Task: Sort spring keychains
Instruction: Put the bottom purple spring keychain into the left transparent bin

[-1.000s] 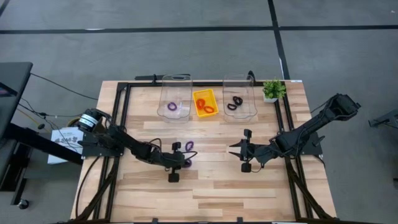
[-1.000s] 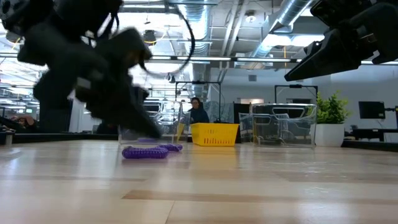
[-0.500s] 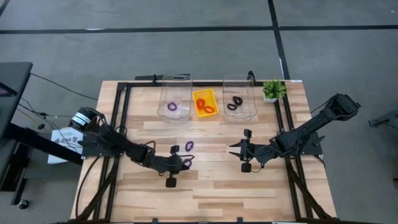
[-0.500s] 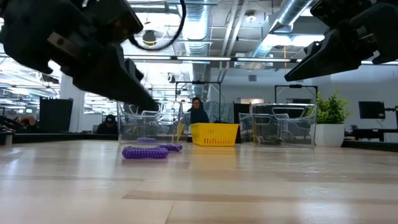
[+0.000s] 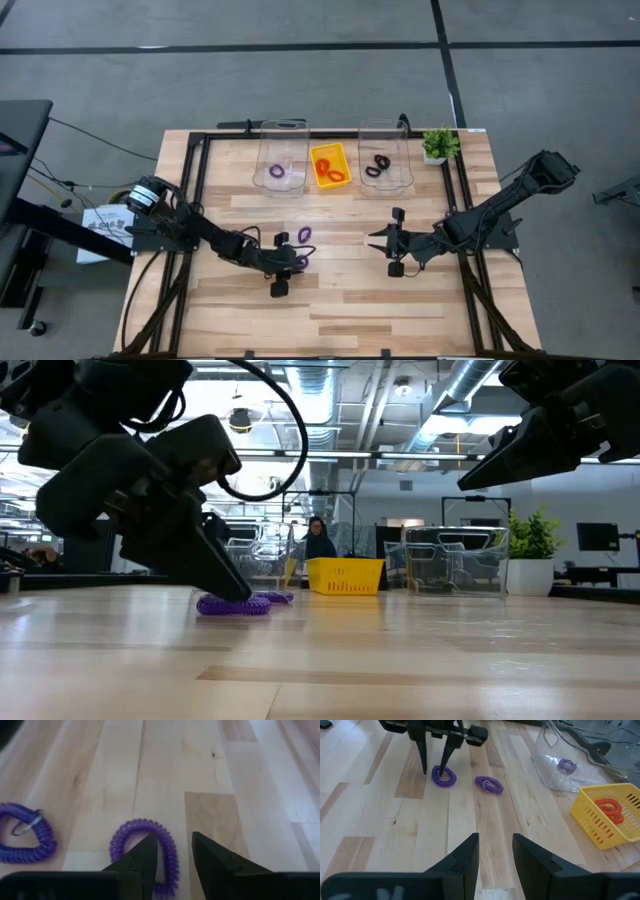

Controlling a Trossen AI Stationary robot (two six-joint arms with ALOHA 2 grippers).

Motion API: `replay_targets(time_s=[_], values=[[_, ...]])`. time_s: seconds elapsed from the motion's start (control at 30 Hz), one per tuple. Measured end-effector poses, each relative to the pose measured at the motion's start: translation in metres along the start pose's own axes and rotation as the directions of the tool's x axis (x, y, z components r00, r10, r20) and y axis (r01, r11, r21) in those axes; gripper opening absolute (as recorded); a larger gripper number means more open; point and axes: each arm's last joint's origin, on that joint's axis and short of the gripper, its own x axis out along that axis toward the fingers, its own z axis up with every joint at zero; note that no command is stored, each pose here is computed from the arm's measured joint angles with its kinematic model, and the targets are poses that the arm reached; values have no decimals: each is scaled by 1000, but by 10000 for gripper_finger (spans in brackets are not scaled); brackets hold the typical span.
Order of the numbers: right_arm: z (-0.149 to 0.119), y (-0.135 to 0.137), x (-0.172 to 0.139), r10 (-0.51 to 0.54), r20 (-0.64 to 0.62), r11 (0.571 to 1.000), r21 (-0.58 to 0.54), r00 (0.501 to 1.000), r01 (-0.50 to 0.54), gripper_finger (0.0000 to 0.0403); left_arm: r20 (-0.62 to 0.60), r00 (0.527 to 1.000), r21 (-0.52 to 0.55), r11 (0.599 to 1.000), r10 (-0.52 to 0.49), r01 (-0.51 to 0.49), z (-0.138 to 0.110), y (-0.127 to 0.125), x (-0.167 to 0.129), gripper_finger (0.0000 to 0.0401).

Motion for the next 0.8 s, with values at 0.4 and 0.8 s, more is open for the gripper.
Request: replay_targets(time_s=[0.4, 0.8], values=[[0, 1, 0, 24, -2, 1000, 0, 1000, -24, 109, -54, 997, -53, 997, 51, -54, -15, 13, 22, 110], [0, 1, 0, 26, -3, 1000, 0, 1000, -26, 109, -34, 999, 27, 1000, 13, -12, -4, 10, 6, 23]])
